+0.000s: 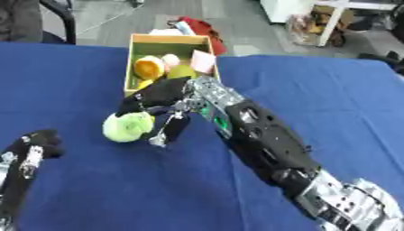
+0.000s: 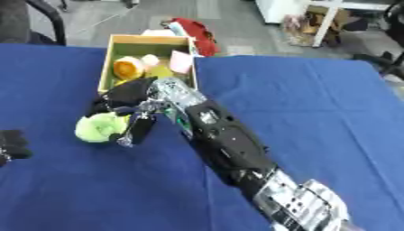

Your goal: Pick up objects on the table and place them in the box.

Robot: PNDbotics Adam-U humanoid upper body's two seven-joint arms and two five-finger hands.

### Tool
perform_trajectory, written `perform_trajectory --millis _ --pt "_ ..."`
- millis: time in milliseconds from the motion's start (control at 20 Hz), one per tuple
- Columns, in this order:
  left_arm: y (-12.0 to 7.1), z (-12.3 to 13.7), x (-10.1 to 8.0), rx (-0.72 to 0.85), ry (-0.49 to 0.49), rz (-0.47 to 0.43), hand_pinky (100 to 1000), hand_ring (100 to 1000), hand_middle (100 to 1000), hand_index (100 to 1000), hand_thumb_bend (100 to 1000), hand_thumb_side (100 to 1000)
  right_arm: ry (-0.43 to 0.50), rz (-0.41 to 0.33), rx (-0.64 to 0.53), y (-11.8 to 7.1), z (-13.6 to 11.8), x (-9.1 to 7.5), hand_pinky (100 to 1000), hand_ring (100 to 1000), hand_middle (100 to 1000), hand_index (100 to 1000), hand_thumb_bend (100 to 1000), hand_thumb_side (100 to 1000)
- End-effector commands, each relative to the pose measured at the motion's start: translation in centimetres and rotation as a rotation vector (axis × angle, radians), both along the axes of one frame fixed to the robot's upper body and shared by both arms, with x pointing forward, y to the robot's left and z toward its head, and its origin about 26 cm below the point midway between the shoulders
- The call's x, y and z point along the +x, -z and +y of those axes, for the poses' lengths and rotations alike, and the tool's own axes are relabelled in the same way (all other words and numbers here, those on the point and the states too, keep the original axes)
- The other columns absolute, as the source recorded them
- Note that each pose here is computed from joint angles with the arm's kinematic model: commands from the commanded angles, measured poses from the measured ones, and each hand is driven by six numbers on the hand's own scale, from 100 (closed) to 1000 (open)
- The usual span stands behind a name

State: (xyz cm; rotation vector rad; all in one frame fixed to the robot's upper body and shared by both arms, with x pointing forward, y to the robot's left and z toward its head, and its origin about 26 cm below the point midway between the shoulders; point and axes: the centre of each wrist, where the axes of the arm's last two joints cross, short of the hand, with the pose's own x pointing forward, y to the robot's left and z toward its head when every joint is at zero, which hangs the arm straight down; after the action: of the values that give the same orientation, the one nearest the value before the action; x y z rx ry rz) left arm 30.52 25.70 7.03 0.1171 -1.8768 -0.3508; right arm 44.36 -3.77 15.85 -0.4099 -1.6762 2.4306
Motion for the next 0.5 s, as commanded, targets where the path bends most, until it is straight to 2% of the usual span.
perform_trajectory --millis 50,150,250,500 --pt "-0.9 0.0 0.2 0.006 0.007 -0.029 671 576 581 751 100 759 -0.009 -0.003 -0.012 -0.1 1.1 -0.1 868 929 952 1000 100 524" --pt "-0.9 0.0 0.2 0.006 0.008 -0.031 670 575 581 750 100 759 0.006 0.012 -0.019 0.8 1.5 -0.1 865 928 957 1000 100 538" --pt "-1.0 -0.1 0.2 0.004 0.013 -0.034 670 574 581 751 100 758 0.028 0.015 -0.014 1.4 1.7 0.0 860 926 959 1000 100 496" --pt "-1.0 -0.1 0.2 0.003 0.014 -0.034 670 573 581 751 100 760 0.14 -0.048 0.07 2.4 1.9 0.1 845 918 967 1000 100 333"
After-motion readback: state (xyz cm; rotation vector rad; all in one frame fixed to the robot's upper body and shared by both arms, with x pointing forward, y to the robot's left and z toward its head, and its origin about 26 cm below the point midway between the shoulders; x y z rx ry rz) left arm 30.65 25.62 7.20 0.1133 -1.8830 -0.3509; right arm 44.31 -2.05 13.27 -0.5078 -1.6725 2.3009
